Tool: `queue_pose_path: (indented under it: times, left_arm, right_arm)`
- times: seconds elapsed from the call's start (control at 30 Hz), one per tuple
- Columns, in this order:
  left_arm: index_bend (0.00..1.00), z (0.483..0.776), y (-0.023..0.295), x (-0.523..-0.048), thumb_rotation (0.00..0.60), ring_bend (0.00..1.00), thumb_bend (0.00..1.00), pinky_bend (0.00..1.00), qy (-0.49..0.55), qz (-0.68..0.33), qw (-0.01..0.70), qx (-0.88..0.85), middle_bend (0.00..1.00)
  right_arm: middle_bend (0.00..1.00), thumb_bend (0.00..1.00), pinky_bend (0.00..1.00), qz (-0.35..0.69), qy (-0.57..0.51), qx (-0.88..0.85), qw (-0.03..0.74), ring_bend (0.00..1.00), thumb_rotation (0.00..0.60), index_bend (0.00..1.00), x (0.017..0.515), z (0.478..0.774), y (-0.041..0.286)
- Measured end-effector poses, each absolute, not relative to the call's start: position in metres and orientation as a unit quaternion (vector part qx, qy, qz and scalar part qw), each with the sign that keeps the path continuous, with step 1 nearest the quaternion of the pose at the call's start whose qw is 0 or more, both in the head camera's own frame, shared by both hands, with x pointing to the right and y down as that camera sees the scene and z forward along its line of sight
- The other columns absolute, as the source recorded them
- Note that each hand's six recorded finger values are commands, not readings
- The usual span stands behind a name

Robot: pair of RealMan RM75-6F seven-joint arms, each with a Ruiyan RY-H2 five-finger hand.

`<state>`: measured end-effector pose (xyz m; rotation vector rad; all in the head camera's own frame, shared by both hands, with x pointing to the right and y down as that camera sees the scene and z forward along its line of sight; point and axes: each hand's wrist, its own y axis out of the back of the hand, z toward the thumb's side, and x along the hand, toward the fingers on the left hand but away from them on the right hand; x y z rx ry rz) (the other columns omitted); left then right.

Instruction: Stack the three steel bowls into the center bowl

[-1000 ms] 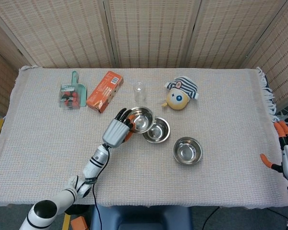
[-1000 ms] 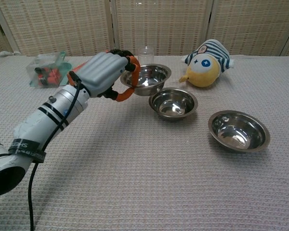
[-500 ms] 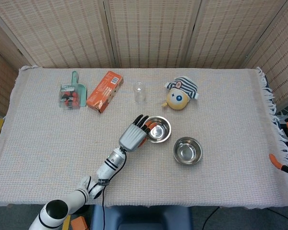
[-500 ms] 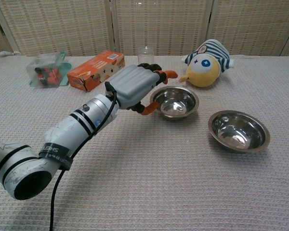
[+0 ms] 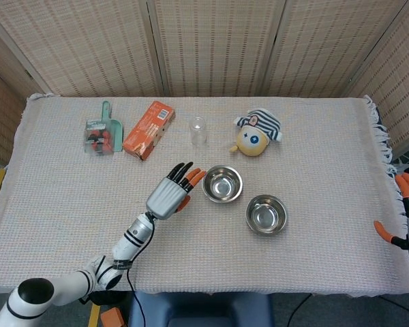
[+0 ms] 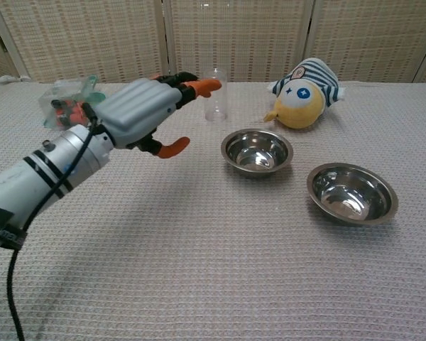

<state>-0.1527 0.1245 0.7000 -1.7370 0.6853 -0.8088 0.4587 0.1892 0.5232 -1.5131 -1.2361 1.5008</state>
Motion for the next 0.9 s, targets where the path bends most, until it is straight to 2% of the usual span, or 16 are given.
queue_pose_path:
  times: [0.17, 0.33, 0.53, 0.63, 0.9]
  left_arm:
    - [0.00, 0.679, 0.138, -0.256, 0.600, 0.01, 0.44, 0.12, 0.287, -0.406, 0.511, -0.701, 0.09]
    - [0.00, 0.658, 0.172, -0.361, 0.600, 0.00, 0.44, 0.10, 0.322, -0.482, 0.459, -0.673, 0.08]
    - [0.00, 0.631, 0.186, -0.438, 0.600, 0.00, 0.44, 0.10, 0.395, -0.515, 0.407, -0.643, 0.08]
    - [0.00, 0.618, 0.183, -0.454, 0.600, 0.00, 0.44, 0.10, 0.416, -0.514, 0.408, -0.630, 0.08]
    - [0.00, 0.614, 0.183, -0.462, 0.600, 0.00, 0.44, 0.10, 0.410, -0.521, 0.410, -0.626, 0.08]
  right_arm:
    - [0.00, 0.12, 0.00, 0.567, -0.456, -0.592, 0.346, 0.00, 0.600, 0.00, 0.445, 0.530, 0.190]
    - [0.00, 0.12, 0.00, 0.545, -0.415, -0.636, 0.355, 0.00, 0.600, 0.01, 0.415, 0.552, 0.192]
    - [0.00, 0.12, 0.00, 0.512, -0.335, -0.700, 0.367, 0.00, 0.600, 0.23, 0.363, 0.595, 0.197]
    - [0.00, 0.12, 0.00, 0.505, -0.295, -0.721, 0.371, 0.00, 0.600, 0.24, 0.338, 0.618, 0.199]
    - [0.00, 0.12, 0.00, 0.509, -0.204, -0.753, 0.363, 0.00, 0.600, 0.32, 0.286, 0.687, 0.209]
